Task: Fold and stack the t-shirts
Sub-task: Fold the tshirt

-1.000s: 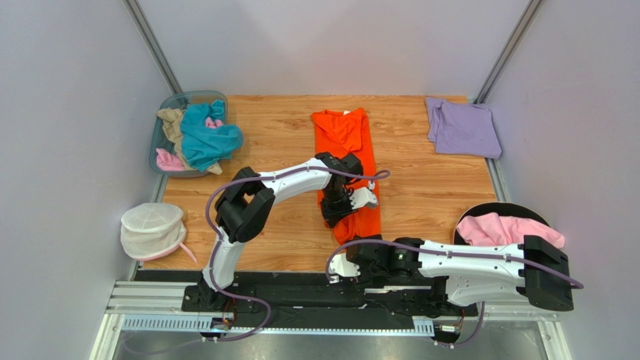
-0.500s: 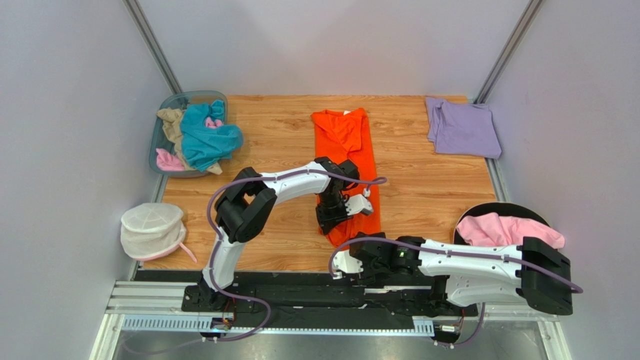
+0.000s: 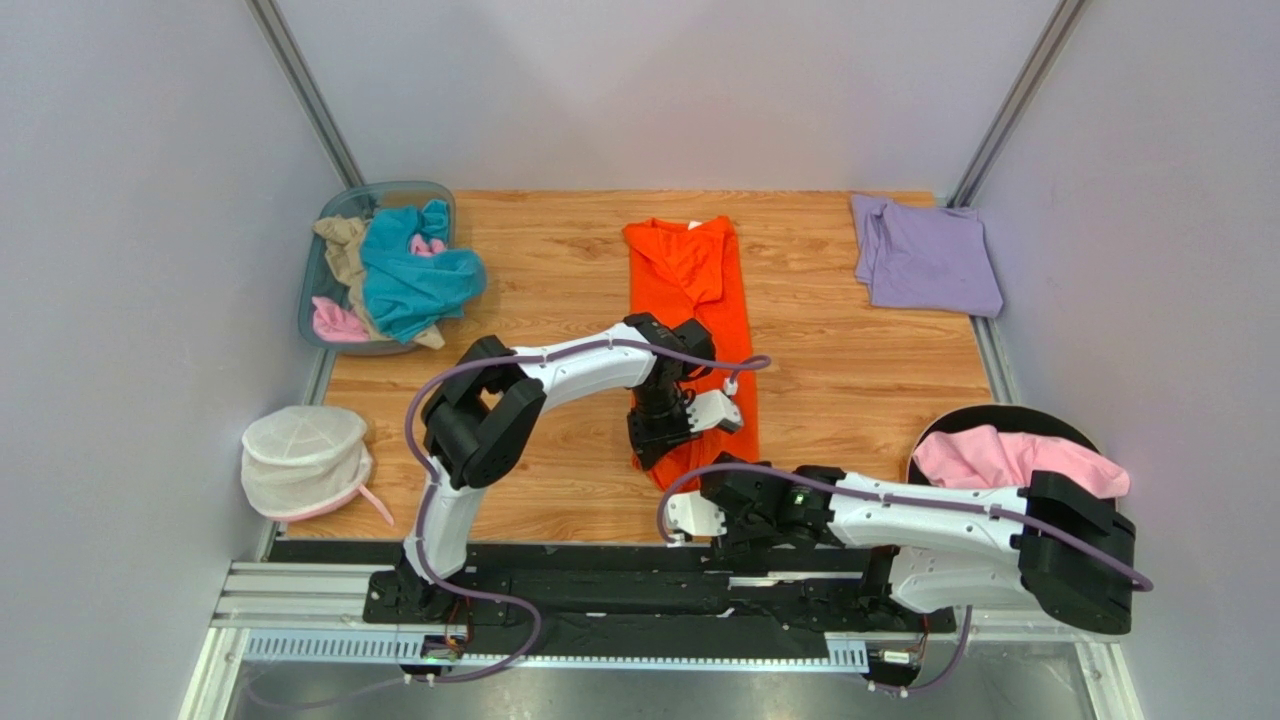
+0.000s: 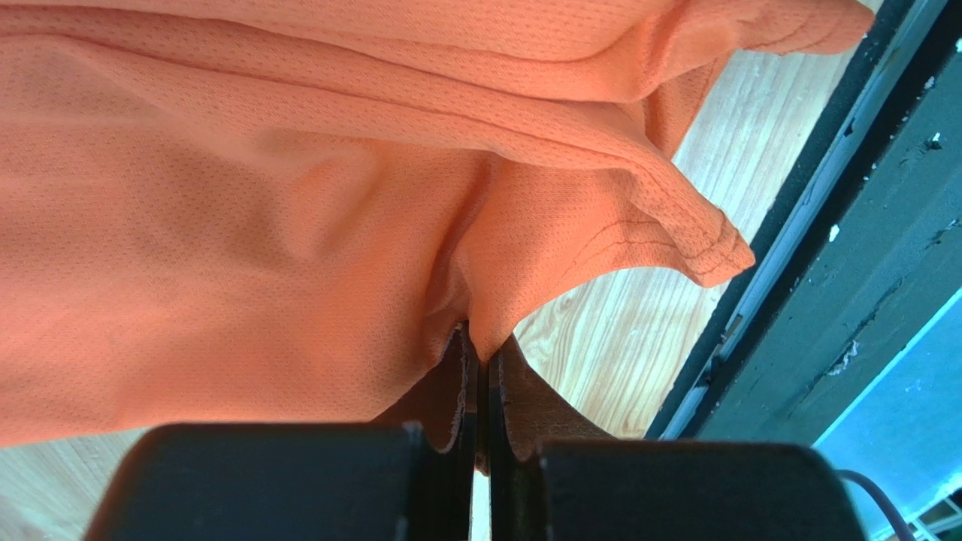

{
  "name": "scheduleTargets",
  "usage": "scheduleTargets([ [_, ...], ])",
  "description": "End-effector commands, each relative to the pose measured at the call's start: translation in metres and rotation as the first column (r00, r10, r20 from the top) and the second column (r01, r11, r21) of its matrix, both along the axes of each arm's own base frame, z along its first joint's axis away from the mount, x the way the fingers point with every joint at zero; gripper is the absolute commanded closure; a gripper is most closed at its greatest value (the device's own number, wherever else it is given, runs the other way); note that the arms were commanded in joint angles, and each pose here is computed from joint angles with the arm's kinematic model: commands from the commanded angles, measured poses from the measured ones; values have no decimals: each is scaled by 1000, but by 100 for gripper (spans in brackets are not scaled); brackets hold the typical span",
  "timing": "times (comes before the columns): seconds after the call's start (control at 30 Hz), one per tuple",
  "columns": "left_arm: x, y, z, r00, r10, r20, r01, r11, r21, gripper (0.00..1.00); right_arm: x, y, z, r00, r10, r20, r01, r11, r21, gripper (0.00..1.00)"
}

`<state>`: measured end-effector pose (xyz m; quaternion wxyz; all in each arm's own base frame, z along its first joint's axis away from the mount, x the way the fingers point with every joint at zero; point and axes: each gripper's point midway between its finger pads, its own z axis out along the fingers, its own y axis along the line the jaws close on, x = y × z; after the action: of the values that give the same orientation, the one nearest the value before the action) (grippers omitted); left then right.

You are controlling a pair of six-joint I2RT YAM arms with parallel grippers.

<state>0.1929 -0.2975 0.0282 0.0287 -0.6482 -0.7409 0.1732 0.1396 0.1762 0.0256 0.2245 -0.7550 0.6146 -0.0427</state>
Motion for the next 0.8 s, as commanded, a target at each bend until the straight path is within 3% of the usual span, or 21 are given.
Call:
scheduleTargets([
  [0.0,-3,-2,22,1000,-21,18,22,998,-56,100,3,12,-4,1000,20,-21,-19,999,37,36],
  [0.23,-3,0,32,999,-26,38,29,997,-67,100,-6,14,-15,994,39,-103,-36,999,30,51],
  [0.57,-7,0,38,999,-26,27,28,996,-88,100,-9,18,-18,989,44,-139,-43,999,14,100],
  [0.77,-18,5,42,1000,-30,-8,30,995,-93,100,-5,28,13,992,17,-127,-10,998,55,100],
])
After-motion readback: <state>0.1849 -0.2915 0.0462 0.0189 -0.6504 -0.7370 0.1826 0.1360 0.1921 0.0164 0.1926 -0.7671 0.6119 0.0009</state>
